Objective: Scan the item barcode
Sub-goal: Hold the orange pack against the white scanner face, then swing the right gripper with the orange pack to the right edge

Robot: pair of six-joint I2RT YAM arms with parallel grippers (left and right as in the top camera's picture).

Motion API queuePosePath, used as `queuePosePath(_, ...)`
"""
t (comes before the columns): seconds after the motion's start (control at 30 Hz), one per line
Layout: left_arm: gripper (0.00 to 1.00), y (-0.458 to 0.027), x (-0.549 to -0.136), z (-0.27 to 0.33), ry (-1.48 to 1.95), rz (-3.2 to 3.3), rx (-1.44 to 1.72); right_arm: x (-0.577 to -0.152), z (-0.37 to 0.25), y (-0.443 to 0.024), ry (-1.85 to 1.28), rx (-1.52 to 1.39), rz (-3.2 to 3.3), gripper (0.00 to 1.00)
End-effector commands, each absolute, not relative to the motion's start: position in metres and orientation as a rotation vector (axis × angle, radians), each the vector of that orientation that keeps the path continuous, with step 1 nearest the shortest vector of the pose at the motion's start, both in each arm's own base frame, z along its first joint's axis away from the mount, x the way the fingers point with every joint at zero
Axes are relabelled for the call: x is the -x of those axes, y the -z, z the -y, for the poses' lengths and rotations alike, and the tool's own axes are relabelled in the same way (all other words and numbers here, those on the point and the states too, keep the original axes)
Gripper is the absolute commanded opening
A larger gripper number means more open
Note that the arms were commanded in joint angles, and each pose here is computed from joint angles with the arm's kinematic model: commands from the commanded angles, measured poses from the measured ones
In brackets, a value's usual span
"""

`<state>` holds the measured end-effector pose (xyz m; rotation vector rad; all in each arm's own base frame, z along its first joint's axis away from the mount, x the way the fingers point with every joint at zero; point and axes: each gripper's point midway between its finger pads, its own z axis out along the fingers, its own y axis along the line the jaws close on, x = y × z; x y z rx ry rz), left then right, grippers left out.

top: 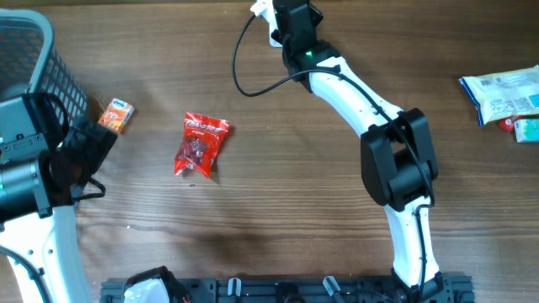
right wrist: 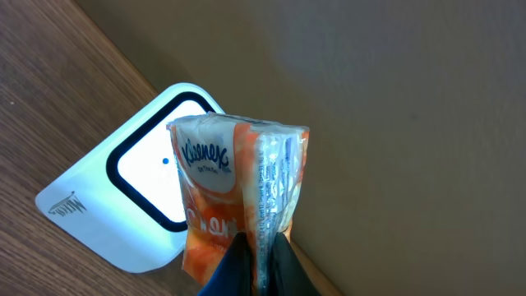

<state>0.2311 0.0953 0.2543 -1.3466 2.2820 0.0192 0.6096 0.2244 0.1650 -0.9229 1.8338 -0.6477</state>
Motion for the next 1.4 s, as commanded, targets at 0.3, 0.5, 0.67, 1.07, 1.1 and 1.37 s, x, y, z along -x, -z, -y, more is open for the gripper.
queuePosePath(0.3, 1.0, -0.254, -0.231, -0.096, -0.015, -2.279, 1.353, -0.62, -0.224, -0.162, 0.742, 0.976, -1.774, 0.05)
queuePosePath(0.5, 1.0, -0.254, -0.231, -0.096, -0.015, -2.279, 1.353, -0.62, -0.222, -0.162, 0.739, 0.94, -1.784, 0.04)
queuePosePath(0.67, 1.0, -0.254, -0.231, -0.096, -0.015, -2.279, 1.354, -0.623, -0.196, -0.179, 0.911, 0.843, -1.778, 0.04)
queuePosePath(1.07, 1.0, -0.254, -0.231, -0.096, -0.015, -2.279, 1.353, -0.615, -0.004, -0.253, 1.281, 0.234, -1.877, 0.04)
queuePosePath(1.1, 1.0, -0.254, -0.231, -0.096, -0.015, -2.279, 1.354, -0.608, 0.021, -0.252, 1.307, 0.127, -1.897, 0.04)
queuePosePath(1.37, 1.0, -0.254, -0.231, -0.096, -0.015, -2.279, 1.354, -0.546, 0.156, -0.145, 1.105, -0.217, -2.364, 0.04)
